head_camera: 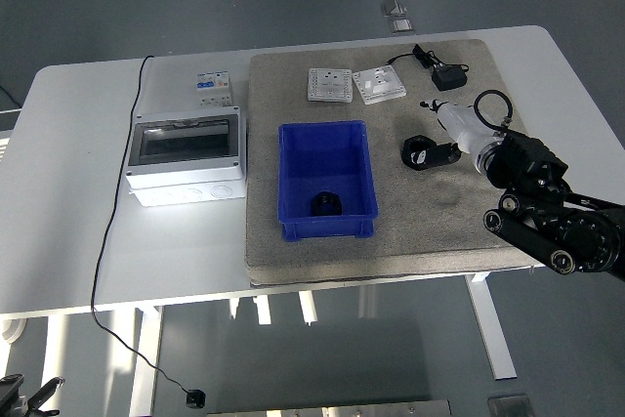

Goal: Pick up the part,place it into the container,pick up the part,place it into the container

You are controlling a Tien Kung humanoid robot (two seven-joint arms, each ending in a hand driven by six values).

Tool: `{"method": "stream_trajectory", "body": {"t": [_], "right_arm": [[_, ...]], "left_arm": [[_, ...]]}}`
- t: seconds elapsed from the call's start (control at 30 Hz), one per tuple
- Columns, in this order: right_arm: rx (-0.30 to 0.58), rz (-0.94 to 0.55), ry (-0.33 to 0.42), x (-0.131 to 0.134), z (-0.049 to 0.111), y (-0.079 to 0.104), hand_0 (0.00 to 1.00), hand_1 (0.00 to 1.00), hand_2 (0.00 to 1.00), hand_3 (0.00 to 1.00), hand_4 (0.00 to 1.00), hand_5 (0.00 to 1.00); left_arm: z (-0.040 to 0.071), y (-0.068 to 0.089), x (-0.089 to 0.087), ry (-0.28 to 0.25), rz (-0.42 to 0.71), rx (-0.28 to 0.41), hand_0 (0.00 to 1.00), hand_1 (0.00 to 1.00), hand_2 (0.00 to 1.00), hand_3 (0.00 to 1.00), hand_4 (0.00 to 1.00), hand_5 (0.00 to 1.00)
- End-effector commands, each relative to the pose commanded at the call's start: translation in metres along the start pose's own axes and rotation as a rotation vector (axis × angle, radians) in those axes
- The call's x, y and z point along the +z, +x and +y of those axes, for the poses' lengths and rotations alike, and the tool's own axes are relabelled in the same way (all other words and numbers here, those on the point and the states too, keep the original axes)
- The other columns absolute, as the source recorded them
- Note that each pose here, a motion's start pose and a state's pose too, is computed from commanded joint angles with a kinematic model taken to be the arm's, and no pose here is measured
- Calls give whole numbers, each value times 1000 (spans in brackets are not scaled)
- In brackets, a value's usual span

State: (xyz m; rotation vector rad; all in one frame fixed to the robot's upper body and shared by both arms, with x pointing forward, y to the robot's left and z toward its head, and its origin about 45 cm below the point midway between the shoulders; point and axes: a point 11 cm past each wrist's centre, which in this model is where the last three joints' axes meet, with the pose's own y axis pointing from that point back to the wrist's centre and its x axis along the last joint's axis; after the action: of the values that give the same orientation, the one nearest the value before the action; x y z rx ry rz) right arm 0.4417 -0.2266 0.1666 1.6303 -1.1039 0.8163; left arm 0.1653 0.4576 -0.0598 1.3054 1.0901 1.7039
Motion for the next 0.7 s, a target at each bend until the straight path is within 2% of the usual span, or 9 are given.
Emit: {"method": "stream_trajectory", "body": {"t": [0.1, 0.13, 0.3, 0.33, 0.5, 0.53, 0.7], "right_arm": [[-15, -5, -2, 0, -2, -7, 998, 901, 939, 953, 874, 471], [-20, -3, -4, 0, -2, -9, 998, 872, 897, 935, 873, 480], [-80, 50, -14, 6, -4, -27, 998, 872, 897, 935, 873, 480], [-83, 58, -14, 7, -4, -29, 971, 756, 770, 845, 808, 425], [-73, 106, 9, 7, -4, -34, 971, 756, 770, 845, 808, 425], [-62, 109, 16, 6, -4, -33, 734, 462, 556, 682, 442, 130], [5, 98, 40, 6, -4, -27, 734, 462, 556, 682, 442, 130]], "left_arm": [[0, 0, 0, 0, -1, 0, 668, 676, 691, 770, 793, 785], [0, 0, 0, -1, -2, 0, 668, 677, 691, 770, 792, 785], [0, -1, 1, -1, -6, -1, 668, 677, 691, 770, 792, 785], [0, -1, 1, -1, -6, -2, 669, 677, 691, 769, 792, 784], [0, -1, 1, 0, -10, -2, 669, 677, 691, 769, 792, 784], [0, -1, 1, 0, -10, -3, 669, 677, 691, 769, 792, 783], [0, -1, 1, 1, -12, -3, 669, 677, 691, 769, 792, 783]]}}
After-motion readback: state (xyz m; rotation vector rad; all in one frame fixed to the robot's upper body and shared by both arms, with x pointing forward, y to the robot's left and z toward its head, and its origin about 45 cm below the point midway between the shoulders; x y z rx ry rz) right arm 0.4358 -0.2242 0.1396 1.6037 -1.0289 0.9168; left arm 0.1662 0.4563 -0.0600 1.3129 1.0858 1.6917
